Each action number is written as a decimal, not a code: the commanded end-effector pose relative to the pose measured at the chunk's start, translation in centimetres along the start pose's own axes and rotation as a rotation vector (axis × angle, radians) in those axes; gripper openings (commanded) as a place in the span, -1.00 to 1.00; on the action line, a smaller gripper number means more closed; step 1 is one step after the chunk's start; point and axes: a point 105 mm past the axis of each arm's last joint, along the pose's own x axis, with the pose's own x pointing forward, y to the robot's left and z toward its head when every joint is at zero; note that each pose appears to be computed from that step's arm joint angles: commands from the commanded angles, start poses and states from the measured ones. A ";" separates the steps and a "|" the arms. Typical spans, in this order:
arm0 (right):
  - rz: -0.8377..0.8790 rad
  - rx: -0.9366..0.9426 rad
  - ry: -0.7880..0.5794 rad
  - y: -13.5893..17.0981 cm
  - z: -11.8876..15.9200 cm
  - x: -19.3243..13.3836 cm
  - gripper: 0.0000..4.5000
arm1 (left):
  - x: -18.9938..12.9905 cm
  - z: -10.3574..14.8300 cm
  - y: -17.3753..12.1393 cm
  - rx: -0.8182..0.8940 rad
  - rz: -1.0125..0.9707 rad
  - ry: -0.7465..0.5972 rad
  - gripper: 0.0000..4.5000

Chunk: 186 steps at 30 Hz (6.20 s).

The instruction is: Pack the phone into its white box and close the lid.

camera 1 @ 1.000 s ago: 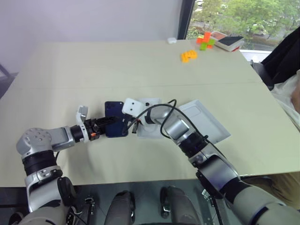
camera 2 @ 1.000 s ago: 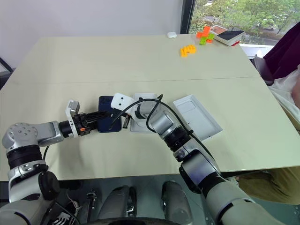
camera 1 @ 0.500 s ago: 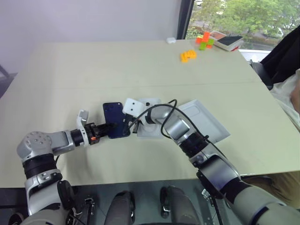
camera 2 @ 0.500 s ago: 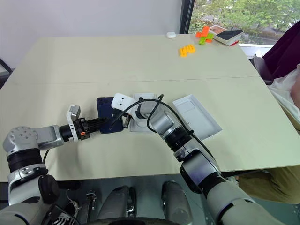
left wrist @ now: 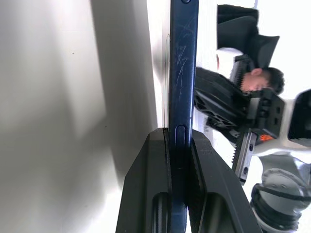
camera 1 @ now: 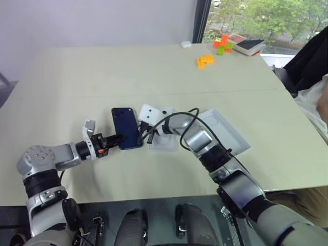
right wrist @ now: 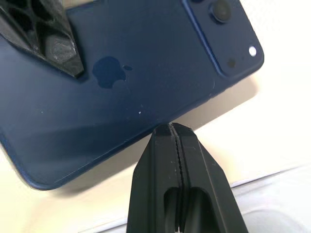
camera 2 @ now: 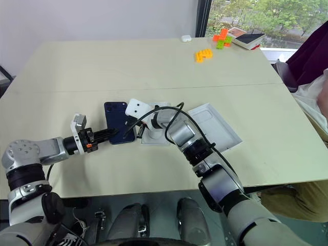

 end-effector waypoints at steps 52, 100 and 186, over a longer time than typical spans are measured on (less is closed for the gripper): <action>-0.027 -0.112 -0.291 -3.1 -2.4 -16.7 0.99 | 10.0 -2.7 -6.9 0.185 -0.166 0.222 -1.00; -0.044 0.034 -0.145 -4.6 -4.4 -14.8 1.00 | 1.8 2.9 -6.6 1.041 0.054 -0.092 0.98; 0.012 1.225 -0.494 -5.2 5.7 -11.8 -0.98 | 1.7 2.2 -7.0 0.971 -0.084 -0.248 1.00</action>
